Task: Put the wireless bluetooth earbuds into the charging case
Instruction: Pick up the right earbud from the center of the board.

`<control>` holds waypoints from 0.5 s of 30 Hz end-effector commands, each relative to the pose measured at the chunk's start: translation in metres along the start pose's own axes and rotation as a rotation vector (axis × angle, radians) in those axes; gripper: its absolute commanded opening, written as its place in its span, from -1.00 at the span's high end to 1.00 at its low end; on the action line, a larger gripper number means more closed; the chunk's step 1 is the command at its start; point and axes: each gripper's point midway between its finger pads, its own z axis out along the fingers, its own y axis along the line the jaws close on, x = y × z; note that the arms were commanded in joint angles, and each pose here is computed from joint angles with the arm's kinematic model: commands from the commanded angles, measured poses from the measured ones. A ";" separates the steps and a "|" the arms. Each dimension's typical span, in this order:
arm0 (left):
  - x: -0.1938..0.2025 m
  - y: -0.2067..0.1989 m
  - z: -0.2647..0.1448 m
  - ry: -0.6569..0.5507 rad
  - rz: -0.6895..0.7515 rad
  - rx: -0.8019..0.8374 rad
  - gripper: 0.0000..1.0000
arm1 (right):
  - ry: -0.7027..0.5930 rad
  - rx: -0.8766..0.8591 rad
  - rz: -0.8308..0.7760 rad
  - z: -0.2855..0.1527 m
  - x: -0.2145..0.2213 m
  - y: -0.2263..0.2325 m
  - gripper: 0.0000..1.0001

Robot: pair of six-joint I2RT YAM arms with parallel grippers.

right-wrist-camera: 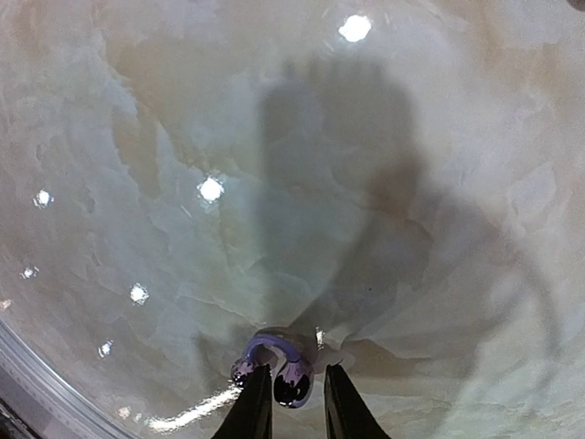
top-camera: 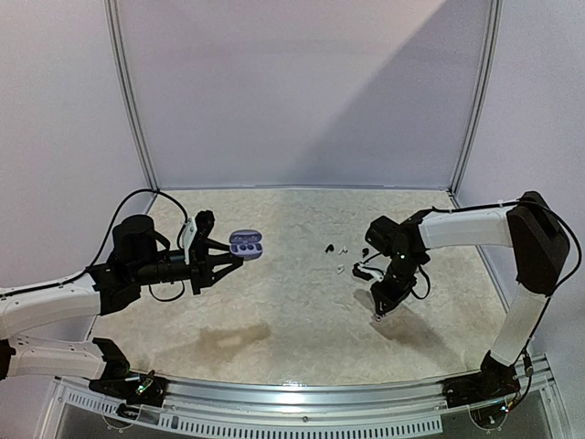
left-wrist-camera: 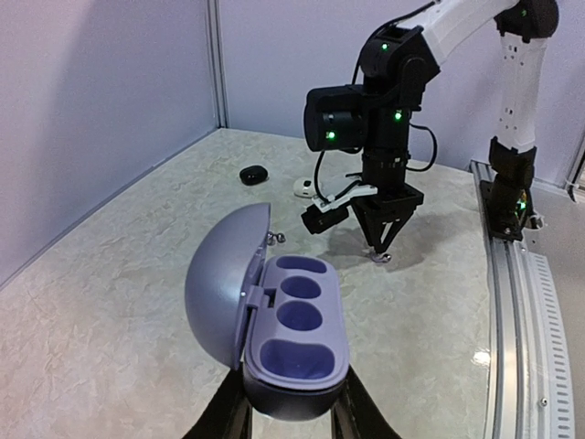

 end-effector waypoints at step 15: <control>0.000 -0.005 -0.003 -0.017 0.018 0.001 1.00 | 0.067 0.029 0.033 0.012 0.011 -0.002 0.74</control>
